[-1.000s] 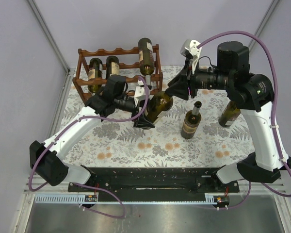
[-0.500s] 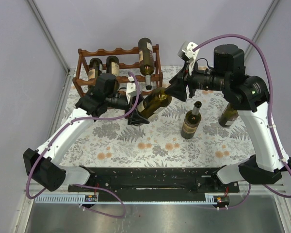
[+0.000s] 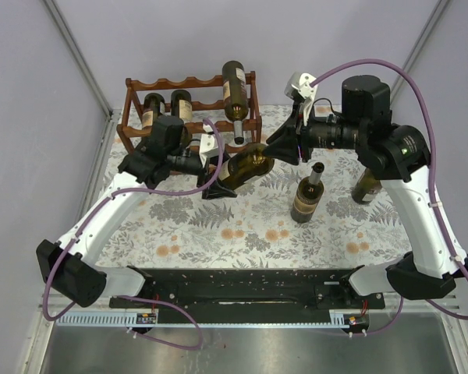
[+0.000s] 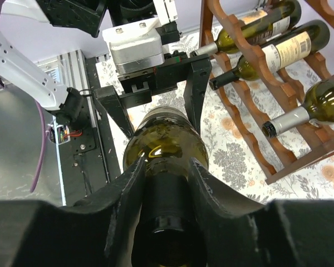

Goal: Put the wine bottle on the wine rack
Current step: Adjust the wine bottle.

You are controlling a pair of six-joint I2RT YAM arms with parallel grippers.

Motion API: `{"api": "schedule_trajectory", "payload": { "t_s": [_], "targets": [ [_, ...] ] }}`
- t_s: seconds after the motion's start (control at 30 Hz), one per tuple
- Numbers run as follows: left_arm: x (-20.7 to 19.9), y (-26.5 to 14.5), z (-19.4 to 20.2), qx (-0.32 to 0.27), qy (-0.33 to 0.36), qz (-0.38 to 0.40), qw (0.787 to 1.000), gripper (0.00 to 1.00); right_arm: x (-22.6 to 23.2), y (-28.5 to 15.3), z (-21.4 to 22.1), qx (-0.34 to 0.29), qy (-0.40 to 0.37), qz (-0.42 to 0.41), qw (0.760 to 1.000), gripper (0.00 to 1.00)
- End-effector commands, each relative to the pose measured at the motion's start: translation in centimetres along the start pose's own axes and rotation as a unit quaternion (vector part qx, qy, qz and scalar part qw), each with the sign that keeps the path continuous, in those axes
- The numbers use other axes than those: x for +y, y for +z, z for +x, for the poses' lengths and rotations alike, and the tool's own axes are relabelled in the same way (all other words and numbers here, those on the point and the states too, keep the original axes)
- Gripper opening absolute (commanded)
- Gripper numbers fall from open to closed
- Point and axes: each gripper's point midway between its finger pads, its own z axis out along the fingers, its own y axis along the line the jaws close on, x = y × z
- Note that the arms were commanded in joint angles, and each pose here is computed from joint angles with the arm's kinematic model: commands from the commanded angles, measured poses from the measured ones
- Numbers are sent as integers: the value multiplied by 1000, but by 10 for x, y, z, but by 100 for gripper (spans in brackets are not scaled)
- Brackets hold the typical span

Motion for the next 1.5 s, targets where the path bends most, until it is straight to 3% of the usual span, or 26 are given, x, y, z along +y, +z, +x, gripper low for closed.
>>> {"api": "schedule_trajectory", "payload": {
  "t_s": [0.0,0.07,0.17,0.2,0.27,0.37,0.5,0.77,0.93,1.07,1.47],
  "targets": [
    [-8,-25,-55,-41,70,-21,996,0,-6,-7,5,8,-37,25,999,19],
    [-4,-29,-54,-38,71,-30,996,0,-8,-6,9,14,-36,27,999,14],
    [-4,-32,-56,-40,74,-33,996,0,-11,-3,14,21,-34,30,999,18],
    [-4,-32,-56,-41,75,-34,996,0,-11,-3,14,21,-35,29,999,23],
    [-7,-32,-56,-41,73,-30,996,0,-13,-2,15,23,-33,33,999,43],
    [-9,-33,-57,-40,76,-28,996,0,-16,-4,13,22,-38,44,998,59],
    [-10,-35,-56,-36,79,-28,996,0,-24,-5,10,22,-42,66,997,68],
    [-11,-37,-53,-28,86,-31,995,0,-25,-2,19,39,-45,57,997,70],
    [-10,-40,-52,-16,94,-39,995,0,-27,-4,22,58,-63,56,995,77],
    [-10,-42,-49,-5,99,-44,994,0,-24,-10,17,67,-77,51,993,87],
    [-9,-48,-42,19,112,-61,992,0,-18,-18,22,97,-93,34,990,98]
  ]
}}
